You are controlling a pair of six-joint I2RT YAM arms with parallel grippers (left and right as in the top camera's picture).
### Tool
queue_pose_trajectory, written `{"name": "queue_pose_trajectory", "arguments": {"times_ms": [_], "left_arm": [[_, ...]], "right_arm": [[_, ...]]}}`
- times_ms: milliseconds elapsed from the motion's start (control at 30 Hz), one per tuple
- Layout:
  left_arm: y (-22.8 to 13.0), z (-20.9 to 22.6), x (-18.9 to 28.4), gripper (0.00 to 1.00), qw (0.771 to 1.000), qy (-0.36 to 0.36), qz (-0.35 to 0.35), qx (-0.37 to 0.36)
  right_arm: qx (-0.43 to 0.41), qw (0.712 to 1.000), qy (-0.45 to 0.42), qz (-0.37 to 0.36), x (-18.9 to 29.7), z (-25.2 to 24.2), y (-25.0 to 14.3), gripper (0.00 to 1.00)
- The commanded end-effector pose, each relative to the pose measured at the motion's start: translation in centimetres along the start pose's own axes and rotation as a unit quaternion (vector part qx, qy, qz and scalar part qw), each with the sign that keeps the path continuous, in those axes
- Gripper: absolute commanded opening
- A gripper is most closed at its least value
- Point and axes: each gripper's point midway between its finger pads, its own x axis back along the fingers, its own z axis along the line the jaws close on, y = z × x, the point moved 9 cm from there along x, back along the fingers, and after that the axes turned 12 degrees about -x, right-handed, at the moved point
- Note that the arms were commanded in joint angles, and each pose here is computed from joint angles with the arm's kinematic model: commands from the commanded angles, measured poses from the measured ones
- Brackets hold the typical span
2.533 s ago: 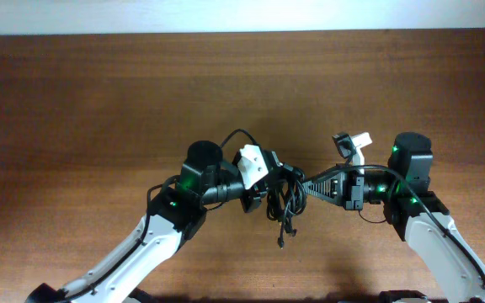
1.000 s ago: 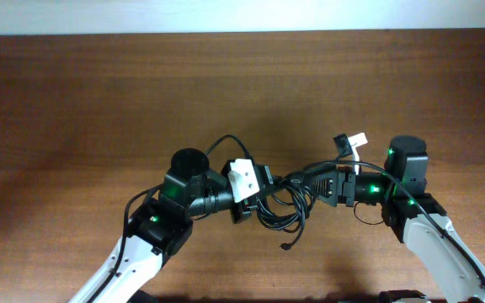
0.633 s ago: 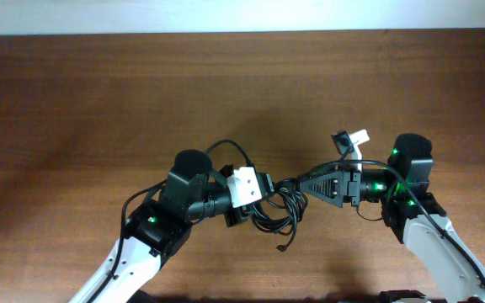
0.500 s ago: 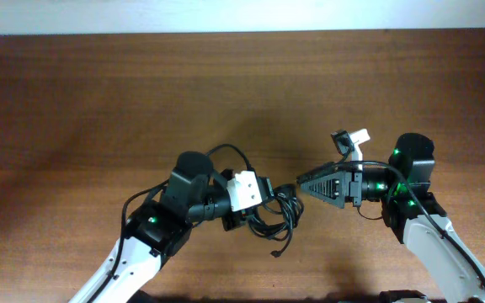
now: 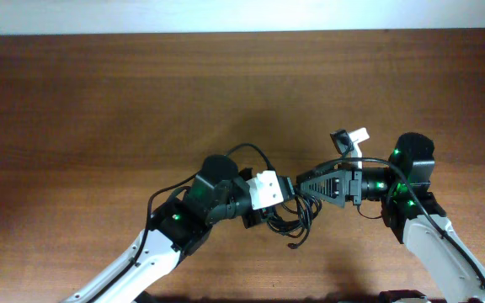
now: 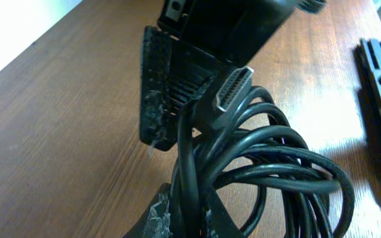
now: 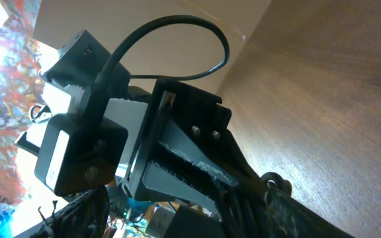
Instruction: Untangle cables
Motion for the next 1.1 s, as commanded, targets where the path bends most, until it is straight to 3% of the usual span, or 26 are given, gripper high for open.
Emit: {"name": "queue_pose_trajectory", "arguments": {"times_ms": [0, 433, 700, 867, 1067], "left_arm": [[0.21, 0.90, 0.05, 0.00, 0.998, 0.040, 0.009, 0.044], [0.67, 1.25, 0.07, 0.00, 0.996, 0.050, -0.006, 0.067], [1.03, 1.49, 0.11, 0.00, 0.996, 0.057, -0.017, 0.061], [1.00, 1.47, 0.10, 0.00, 0.996, 0.057, -0.016, 0.061], [0.95, 1.64, 0.12, 0.00, 0.996, 0.066, -0.012, 0.061]], "right_arm": [[0.009, 1.000, 0.013, 0.020, -0.36, 0.74, -0.27, 0.73], [0.020, 1.000, 0.013, 0.021, -0.37, 0.73, -0.29, 0.72], [0.020, 0.999, 0.013, 0.021, -0.37, 0.73, -0.29, 0.47], [0.020, 1.000, 0.013, 0.021, -0.37, 0.73, -0.28, 0.46], [0.020, 1.000, 0.013, 0.021, -0.36, 0.73, -0.28, 0.19]]}}
